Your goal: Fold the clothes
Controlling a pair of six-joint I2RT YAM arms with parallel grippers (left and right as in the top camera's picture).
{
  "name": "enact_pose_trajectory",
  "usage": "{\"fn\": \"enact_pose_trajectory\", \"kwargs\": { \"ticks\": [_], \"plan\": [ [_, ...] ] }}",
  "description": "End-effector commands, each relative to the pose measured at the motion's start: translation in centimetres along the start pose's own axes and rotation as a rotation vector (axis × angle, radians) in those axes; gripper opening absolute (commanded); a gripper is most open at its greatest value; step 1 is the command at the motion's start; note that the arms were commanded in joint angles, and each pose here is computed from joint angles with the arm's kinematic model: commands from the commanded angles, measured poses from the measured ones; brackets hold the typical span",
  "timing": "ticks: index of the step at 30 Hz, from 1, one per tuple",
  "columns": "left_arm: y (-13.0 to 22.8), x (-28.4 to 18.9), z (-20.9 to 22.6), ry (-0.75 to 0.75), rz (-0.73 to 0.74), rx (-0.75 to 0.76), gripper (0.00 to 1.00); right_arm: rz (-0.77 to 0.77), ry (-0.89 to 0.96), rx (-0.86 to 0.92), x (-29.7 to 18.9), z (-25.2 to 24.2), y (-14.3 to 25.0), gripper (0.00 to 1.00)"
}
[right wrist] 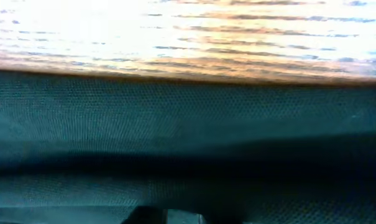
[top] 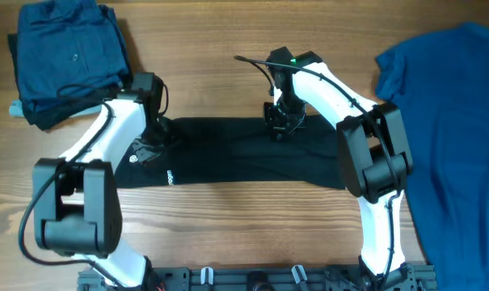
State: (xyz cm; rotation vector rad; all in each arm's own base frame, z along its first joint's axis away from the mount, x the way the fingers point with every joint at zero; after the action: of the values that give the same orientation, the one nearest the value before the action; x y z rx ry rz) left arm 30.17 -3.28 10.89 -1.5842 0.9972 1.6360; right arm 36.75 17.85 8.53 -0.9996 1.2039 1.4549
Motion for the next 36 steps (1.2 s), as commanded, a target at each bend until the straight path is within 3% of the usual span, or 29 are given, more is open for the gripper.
{"fn": "enact_pose_trajectory", "kwargs": {
  "ticks": [1, 11, 24, 36],
  "plan": [
    [-0.5, 1.6, 1.1, -0.049, 0.033, -0.028, 0.06, 0.03, 0.122, 0.037, 1.6, -2.0, -0.2, 0.13],
    [-3.1, 1.9, 5.7, -0.053, 0.037, -0.197, 0.05, 0.054, 0.143, 0.102, 0.6, -6.0, -0.8, 0.16],
    [-3.3, 1.9, 6.0, -0.073, 0.026, -0.203, 0.05, 0.089, 0.296, 0.178, -0.7, -10.5, -0.3, 0.18],
    [-3.3, 1.9, 6.0, -0.074, 0.025, -0.203, 0.04, 0.134, 0.305, 0.29, -2.0, -16.3, 0.0, 0.21]
  ]
}}
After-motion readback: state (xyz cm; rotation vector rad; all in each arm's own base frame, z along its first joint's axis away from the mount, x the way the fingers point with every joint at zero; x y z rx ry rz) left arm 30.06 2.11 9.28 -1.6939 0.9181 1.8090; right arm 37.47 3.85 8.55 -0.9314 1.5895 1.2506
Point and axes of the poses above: each gripper's point midway between its finger pads, its own x axis out along the fingers, its own z axis along the line the jaws close on, y = z × x, the point moved 9 cm from there along -x, back along the fingers, and after that the axes turned 1 degree about -x, right-handed, at the moved point
